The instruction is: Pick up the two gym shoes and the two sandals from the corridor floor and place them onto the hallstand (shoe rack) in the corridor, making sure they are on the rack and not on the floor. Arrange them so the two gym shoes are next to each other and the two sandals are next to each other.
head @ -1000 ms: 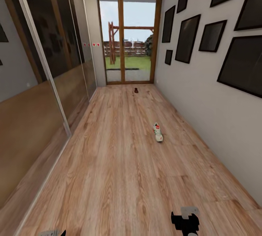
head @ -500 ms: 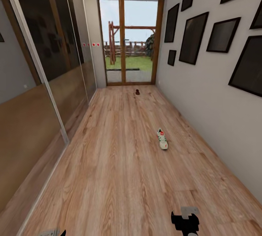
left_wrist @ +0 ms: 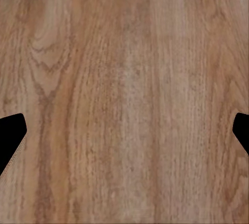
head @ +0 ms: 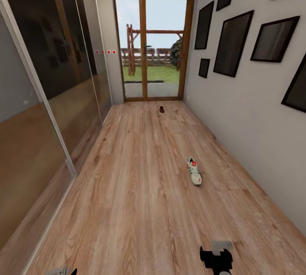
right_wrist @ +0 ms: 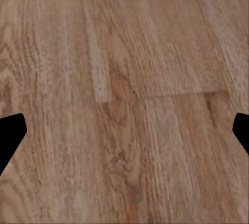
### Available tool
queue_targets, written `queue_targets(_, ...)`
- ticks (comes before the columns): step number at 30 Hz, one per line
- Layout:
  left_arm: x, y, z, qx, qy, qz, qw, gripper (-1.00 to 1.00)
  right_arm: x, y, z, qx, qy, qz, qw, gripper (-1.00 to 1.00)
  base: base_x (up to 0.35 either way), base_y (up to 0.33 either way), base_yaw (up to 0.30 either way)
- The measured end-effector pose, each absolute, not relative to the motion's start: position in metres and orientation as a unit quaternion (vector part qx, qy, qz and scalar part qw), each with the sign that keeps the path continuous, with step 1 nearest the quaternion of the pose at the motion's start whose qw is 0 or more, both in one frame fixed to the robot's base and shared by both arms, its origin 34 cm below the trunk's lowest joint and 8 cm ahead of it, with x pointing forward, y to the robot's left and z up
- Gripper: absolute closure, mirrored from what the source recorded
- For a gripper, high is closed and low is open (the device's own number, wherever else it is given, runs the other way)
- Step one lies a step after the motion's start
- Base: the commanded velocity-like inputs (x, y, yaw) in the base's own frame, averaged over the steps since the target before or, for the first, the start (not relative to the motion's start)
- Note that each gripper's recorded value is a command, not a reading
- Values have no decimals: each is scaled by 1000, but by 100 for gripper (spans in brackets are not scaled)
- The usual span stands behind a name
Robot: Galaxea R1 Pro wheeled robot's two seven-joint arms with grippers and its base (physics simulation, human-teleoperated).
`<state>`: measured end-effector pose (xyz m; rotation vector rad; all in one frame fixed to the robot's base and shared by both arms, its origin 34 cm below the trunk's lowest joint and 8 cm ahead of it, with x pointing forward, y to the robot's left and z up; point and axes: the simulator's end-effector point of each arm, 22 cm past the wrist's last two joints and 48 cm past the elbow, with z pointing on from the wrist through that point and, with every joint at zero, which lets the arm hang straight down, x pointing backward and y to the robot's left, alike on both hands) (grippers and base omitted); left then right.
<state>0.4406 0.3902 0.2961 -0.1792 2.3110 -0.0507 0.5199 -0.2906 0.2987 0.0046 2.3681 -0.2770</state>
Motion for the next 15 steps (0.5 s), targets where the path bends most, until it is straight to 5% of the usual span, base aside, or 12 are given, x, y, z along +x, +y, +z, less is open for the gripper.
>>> queue_targets(15,440,390,296,-71,914,-20,400,-100,520,-290,298,1,923,-108,369,-100,340,1,0)
